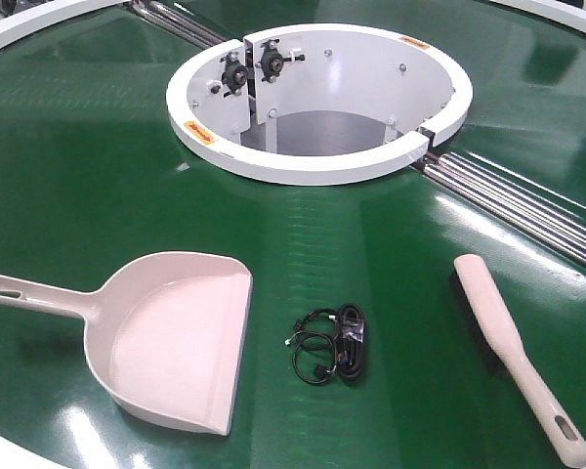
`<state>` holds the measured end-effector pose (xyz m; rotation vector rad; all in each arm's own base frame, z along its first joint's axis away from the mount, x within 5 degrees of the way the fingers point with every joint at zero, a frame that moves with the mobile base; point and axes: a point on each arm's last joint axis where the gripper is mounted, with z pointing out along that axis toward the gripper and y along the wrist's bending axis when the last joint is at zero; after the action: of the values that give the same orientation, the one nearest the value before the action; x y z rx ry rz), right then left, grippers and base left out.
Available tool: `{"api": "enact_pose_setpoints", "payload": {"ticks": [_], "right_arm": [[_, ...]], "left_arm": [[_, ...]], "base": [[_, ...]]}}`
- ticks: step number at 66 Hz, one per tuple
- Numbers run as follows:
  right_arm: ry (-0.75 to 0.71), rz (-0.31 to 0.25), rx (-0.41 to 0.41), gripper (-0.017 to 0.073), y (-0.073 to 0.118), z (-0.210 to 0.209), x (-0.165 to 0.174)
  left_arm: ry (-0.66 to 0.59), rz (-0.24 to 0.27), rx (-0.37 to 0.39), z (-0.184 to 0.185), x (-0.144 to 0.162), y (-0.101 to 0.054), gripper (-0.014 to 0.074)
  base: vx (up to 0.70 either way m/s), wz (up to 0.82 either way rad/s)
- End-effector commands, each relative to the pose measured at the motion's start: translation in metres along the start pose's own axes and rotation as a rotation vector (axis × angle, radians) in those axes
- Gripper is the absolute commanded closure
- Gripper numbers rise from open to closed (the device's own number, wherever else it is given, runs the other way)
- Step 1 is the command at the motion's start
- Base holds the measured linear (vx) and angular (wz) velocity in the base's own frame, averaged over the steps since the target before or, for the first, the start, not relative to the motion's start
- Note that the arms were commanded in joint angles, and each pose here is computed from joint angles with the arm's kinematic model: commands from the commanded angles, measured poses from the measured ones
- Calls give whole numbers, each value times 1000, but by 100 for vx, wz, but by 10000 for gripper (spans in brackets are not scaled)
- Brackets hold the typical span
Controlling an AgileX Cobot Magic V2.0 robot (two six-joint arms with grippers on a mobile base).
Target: Clean and inspect green conveyor with broom and dustpan
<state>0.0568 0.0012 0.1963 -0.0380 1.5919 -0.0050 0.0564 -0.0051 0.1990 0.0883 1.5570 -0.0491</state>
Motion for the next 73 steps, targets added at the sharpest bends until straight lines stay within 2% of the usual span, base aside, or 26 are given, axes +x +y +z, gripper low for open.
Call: {"api": "enact_pose_setpoints", "payload": {"ticks": [1,56,64,67,73], "right_arm": [[-74,-8,5,569,0,-1,-1],[-69,-8,5,569,0,-1,0],[-69,-8,5,569,0,-1,0],[-69,-8,5,569,0,-1,0],[-69,-8,5,569,0,-1,0]], "left_arm": [[-62,-13,-7,0,3,0,599],[-65,-13,-7,0,2,1,600],[-161,-11,-18,-1,-7,2,600],[-199,-20,-20,-2,-14,2,600],[-229,-96,-11,-6,-37,2,600]], "base": [[0,0],[0,0],[0,0],[0,0],[0,0]]}}
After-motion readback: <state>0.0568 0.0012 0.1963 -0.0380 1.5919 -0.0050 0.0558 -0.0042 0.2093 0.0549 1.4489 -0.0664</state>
